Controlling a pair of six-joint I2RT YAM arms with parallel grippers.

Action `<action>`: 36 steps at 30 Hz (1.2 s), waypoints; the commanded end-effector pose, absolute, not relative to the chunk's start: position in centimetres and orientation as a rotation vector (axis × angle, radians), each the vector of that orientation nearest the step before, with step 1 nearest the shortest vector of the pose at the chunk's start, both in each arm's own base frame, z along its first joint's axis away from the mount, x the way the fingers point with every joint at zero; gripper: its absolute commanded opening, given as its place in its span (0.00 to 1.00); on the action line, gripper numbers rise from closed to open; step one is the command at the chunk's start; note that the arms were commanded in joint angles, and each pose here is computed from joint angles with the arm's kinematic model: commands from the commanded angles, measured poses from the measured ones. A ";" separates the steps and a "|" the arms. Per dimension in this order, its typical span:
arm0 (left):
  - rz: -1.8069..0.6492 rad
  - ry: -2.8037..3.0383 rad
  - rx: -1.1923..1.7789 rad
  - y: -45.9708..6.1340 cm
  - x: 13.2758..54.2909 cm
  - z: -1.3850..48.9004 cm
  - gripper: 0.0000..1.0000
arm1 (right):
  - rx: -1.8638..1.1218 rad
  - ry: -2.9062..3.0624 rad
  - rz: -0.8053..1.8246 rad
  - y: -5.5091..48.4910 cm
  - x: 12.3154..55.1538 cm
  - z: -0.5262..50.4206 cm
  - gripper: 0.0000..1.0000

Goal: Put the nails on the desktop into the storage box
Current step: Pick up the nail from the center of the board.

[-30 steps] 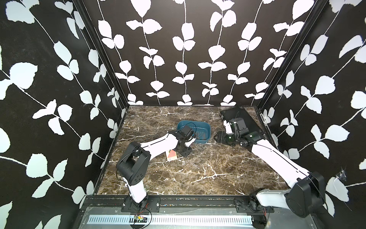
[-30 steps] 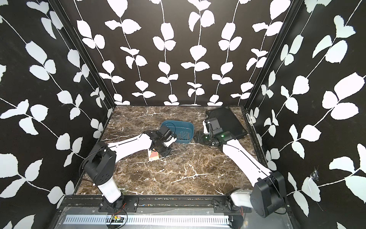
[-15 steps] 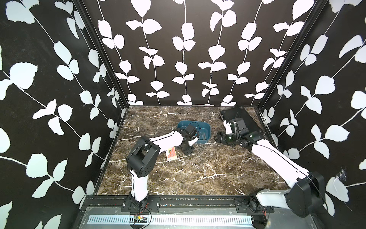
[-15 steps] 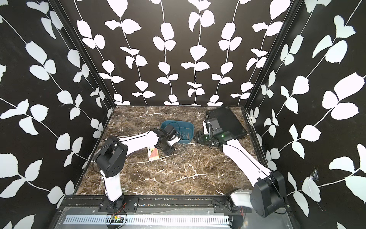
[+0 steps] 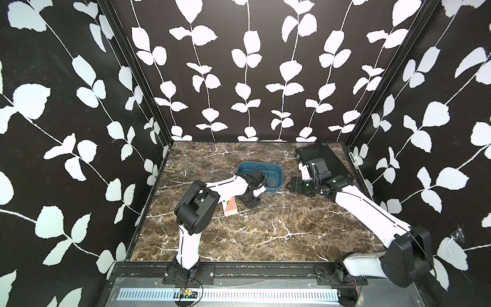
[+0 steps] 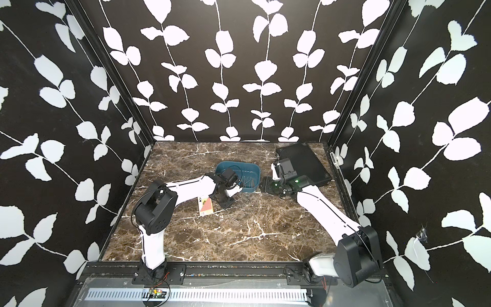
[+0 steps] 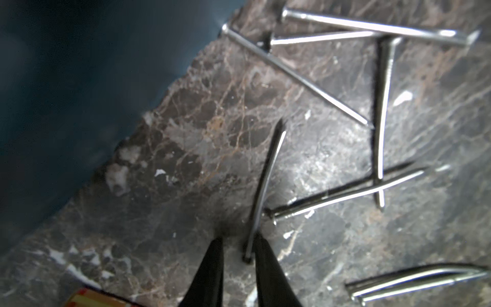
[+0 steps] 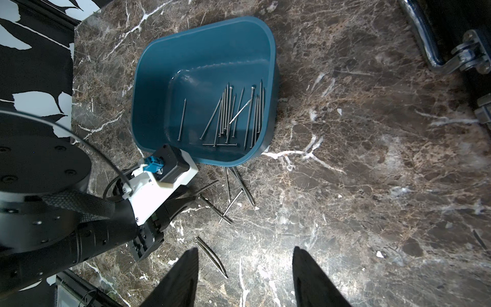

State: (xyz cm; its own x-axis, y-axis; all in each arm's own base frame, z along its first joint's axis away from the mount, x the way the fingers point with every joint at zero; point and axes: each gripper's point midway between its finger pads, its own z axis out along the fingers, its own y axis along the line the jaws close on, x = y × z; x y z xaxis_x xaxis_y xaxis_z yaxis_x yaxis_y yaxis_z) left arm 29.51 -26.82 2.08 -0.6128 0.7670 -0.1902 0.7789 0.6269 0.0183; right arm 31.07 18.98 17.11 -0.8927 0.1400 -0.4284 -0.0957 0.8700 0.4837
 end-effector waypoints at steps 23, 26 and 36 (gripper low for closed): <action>-0.379 2.655 1.103 -24.9 23.2 10.1 0.00 | 0.037 2.510 0.745 19.9 32.9 18.4 0.63; -0.418 2.618 0.979 -25.6 24.4 12.2 0.00 | 0.033 2.506 0.761 20.3 33.4 18.3 0.63; -0.499 2.589 0.602 -29.8 31.9 15.4 0.00 | -0.026 2.525 0.737 20.1 32.8 18.7 0.65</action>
State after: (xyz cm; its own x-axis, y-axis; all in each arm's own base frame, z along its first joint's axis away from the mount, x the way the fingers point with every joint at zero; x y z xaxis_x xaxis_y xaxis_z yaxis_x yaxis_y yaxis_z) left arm 29.46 -28.57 14.37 -0.7808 0.4308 -0.4526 0.5601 0.8036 -0.2012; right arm 32.25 20.03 16.23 -0.8983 0.1346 -0.4182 -0.1064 0.8569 0.5044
